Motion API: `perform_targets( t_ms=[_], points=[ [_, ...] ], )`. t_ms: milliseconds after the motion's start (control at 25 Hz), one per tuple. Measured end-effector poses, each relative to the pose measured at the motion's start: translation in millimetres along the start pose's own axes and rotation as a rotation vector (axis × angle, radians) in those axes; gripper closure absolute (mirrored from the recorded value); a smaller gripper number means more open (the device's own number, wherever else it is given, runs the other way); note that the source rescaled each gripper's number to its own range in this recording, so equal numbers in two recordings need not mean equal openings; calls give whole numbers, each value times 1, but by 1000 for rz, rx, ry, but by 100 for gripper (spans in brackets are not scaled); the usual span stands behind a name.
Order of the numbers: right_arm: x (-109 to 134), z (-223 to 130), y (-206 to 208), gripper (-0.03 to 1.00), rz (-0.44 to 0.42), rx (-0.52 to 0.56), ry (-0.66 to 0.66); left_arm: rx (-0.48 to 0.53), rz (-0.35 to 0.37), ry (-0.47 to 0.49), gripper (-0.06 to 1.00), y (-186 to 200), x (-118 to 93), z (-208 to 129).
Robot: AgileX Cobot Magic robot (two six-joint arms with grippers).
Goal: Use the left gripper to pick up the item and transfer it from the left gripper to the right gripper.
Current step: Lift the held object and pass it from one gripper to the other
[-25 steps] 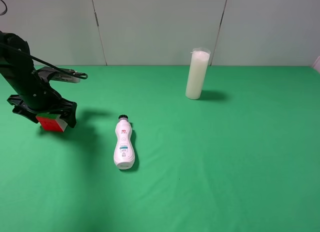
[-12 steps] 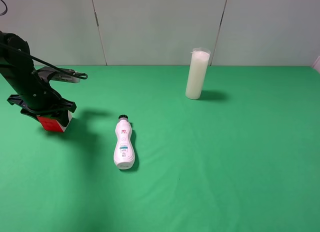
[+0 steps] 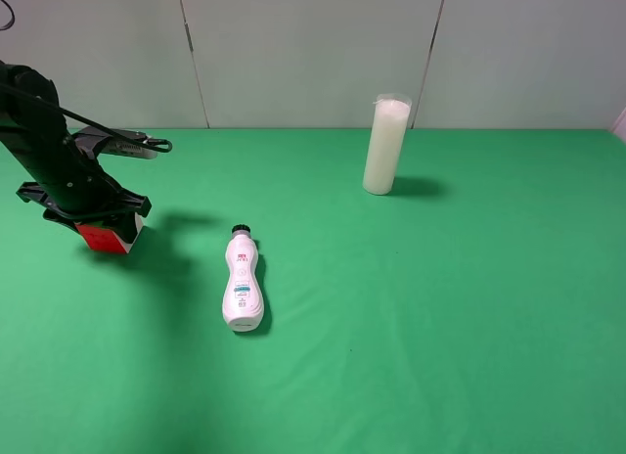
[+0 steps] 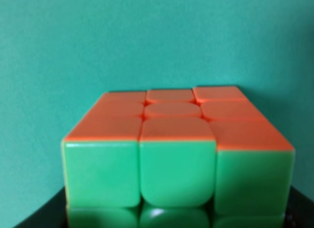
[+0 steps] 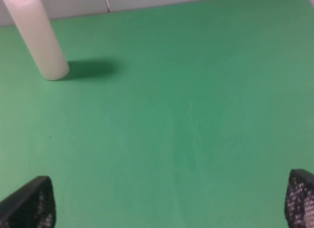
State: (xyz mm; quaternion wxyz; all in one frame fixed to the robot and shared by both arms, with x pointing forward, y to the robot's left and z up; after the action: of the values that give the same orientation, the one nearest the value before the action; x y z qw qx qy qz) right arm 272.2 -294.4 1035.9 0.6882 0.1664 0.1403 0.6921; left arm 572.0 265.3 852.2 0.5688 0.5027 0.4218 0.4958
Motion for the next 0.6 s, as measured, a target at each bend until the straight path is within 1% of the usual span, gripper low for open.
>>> perform_targets(
  t_ms=[200,320,600],
  points=[
    [0,0,0,-3,0,0,0,-15,1,0,94,11,0,1],
    [0,0,0,-3,0,0,0,-45,2,1,94,29,1,5],
    [0,0,0,-3,0,0,0,-128,5,5,94,79,1,2]
  ],
)
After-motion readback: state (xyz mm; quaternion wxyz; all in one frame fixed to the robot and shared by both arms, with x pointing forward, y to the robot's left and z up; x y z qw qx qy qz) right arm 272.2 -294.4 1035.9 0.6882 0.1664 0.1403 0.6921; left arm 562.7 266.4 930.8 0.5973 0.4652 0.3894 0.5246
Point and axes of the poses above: a point on each arm's last joint axis where the gripper is mounted, y pointing back along that axis away from the gripper, x along the wrist's bending axis when the last joint is at zero, z = x × y, the point moved 4 cm from there along -y, pointing out along that axis toward the gripper, and after that the axes turned 1 degree about y, right-handed, at the moved point
